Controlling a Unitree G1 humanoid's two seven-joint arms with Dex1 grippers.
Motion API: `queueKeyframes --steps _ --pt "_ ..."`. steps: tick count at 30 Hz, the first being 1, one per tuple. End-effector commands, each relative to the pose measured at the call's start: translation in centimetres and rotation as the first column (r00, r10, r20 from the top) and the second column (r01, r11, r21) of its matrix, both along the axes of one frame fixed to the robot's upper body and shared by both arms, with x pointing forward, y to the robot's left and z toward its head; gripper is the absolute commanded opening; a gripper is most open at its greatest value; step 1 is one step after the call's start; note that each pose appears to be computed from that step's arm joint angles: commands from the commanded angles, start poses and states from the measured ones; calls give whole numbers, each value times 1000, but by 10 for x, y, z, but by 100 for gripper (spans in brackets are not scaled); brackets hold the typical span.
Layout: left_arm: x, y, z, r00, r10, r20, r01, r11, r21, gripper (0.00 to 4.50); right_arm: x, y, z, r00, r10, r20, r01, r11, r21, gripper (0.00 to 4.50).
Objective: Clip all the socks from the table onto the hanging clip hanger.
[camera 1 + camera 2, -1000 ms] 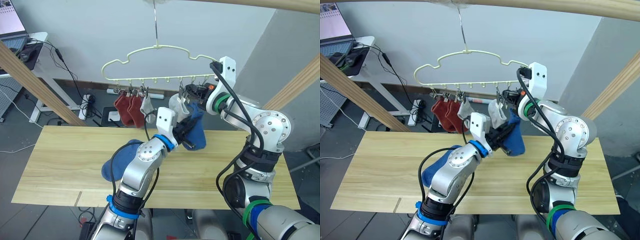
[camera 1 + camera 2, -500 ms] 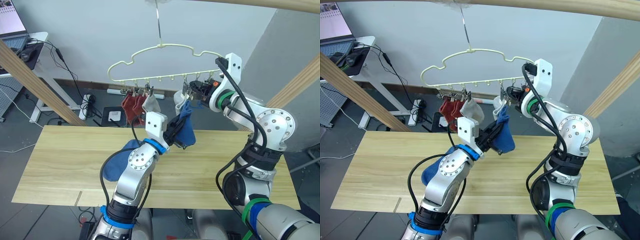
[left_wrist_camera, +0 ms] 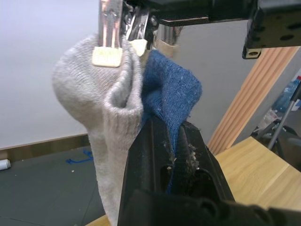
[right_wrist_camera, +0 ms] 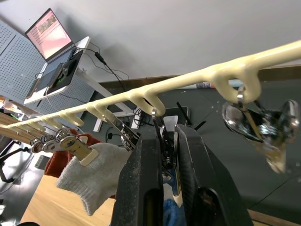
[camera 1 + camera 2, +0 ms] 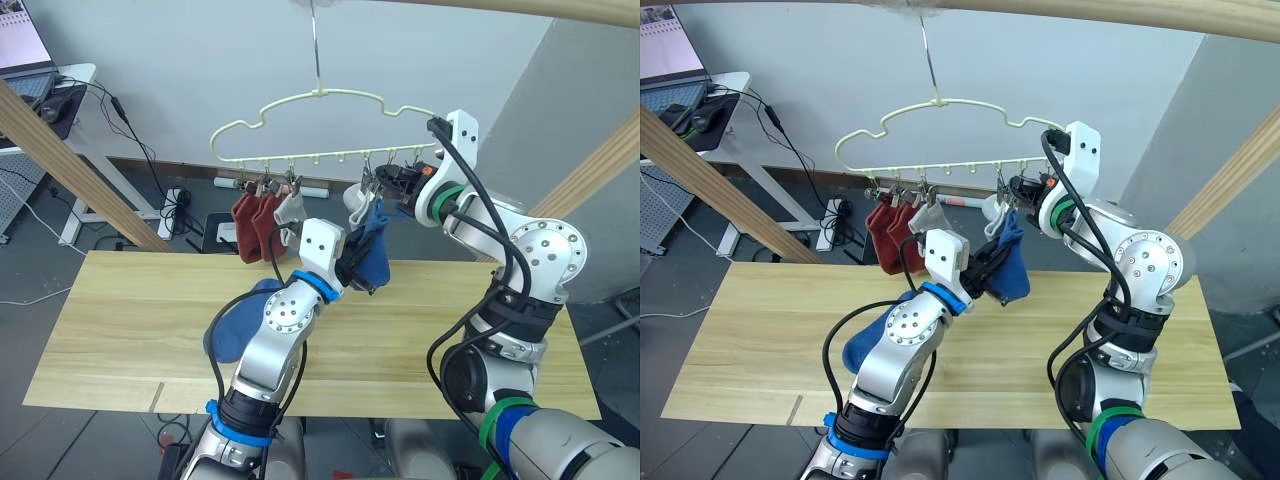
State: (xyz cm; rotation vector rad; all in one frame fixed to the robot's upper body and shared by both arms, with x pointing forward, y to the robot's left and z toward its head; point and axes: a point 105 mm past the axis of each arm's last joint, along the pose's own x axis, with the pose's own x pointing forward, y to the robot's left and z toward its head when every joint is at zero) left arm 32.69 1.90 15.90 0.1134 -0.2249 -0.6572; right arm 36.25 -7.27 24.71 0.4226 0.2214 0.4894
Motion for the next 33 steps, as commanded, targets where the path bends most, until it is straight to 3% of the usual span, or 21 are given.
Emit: queueKeyframes --steps 1,15,33 --pt "0 -2 16 998 10 69 -9 1000 -11 1 -2 -5 5 999 -30 19 30 1000 4 14" --pt "5 10 25 977 101 186 -113 992 55 1 0 -9 3 999 -51 14 51 999 -2 14" --pt "3 11 24 965 138 221 -153 987 52 1 0 -8 4 999 -53 11 53 999 10 14"
